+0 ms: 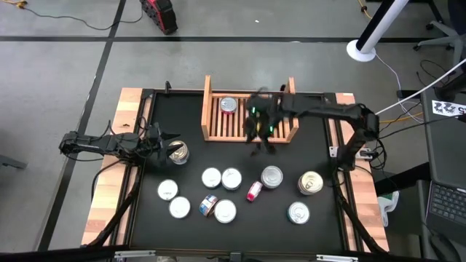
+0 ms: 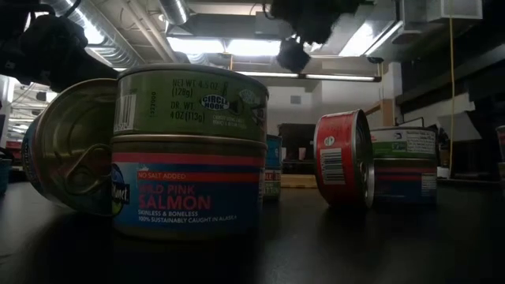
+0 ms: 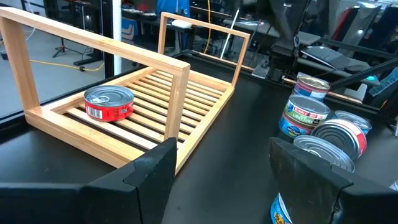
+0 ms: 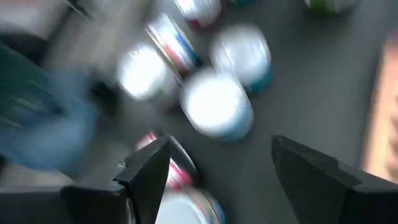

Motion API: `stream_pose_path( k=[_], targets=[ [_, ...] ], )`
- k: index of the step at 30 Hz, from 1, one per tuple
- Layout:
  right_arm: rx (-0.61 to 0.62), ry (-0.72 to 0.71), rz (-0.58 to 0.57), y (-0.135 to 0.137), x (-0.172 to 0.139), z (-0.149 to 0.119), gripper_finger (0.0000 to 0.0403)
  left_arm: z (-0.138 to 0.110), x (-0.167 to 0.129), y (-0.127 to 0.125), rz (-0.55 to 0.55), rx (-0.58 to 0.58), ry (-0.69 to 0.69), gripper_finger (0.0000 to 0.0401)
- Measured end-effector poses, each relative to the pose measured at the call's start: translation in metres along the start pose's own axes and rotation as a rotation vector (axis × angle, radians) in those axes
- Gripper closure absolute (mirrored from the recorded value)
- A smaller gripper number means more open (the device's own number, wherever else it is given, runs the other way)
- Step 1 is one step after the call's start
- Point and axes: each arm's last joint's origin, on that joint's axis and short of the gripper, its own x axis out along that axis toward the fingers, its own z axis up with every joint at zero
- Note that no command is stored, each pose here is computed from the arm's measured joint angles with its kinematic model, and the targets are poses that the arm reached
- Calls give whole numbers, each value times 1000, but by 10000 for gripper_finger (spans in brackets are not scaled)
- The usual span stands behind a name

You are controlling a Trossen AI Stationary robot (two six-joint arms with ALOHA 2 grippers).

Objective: Stack canned seafood by type on shelf
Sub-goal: Stack the red tuna can on top of the other red tuna can on the shelf

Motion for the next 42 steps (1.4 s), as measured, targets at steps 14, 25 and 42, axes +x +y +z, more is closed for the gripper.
stream_pose_path(
  k=[14,25,42],
  targets=[
    [-472,347,-192,88,79,-20,127,0,0,0,0,0,0,152],
    [-547,242,-59,110,104,-25,127,0,0,0,0,0,0,152],
    [-565,188,-54,101,131,-47,127,0,0,0,0,0,0,152]
  ],
)
